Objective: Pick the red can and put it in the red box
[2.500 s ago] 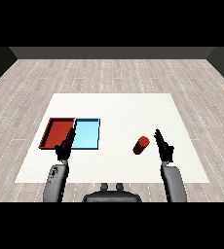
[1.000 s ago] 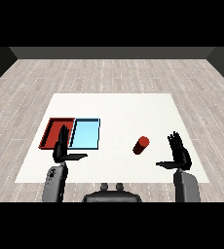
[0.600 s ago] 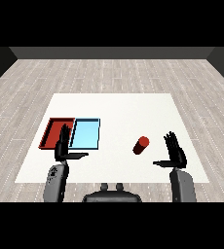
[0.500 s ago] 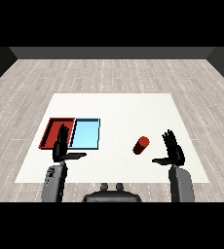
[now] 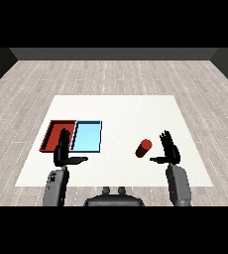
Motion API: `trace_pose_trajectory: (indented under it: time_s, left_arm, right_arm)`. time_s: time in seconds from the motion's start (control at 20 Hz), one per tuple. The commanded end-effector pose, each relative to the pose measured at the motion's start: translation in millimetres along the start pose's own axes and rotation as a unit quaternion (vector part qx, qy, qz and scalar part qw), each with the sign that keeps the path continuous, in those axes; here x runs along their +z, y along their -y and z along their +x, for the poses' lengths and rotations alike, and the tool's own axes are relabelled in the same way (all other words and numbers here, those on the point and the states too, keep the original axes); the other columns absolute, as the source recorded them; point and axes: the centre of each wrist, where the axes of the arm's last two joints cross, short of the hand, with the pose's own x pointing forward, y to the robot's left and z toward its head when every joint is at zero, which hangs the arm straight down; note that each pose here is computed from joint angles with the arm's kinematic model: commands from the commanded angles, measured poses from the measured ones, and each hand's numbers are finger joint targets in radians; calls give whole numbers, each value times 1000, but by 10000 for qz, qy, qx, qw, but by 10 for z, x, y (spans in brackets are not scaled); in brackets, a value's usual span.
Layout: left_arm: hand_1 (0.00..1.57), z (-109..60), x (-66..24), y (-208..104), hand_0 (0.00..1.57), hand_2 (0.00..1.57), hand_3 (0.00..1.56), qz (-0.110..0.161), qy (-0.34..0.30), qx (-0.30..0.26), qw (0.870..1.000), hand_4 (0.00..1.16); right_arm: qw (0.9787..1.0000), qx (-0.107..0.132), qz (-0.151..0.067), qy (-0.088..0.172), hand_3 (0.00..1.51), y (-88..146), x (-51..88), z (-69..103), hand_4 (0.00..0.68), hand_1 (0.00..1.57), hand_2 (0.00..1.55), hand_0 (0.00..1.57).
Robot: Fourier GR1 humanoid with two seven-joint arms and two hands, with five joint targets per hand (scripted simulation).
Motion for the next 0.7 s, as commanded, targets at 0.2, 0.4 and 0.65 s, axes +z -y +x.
trace_pose_trajectory:
  time_s: [0.2,0.4,0.65]
  left_arm:
    - [0,79,-60,-100,0,0,0,30,-116,81,9999,0]
    - [0,-5,-116,7,0,0,0,5,-10,77,10000,0]
    - [0,-68,-87,-65,0,0,0,36,3,56,10000,0]
  right_arm:
    - [9995,-252,-63,-151,0,-137,18,-369,0,0,0,0]
    - [9997,-224,-10,-89,0,-126,-132,-131,0,0,0,0]
    - [9988,-463,-46,-178,0,-388,-60,-455,0,0,0,0]
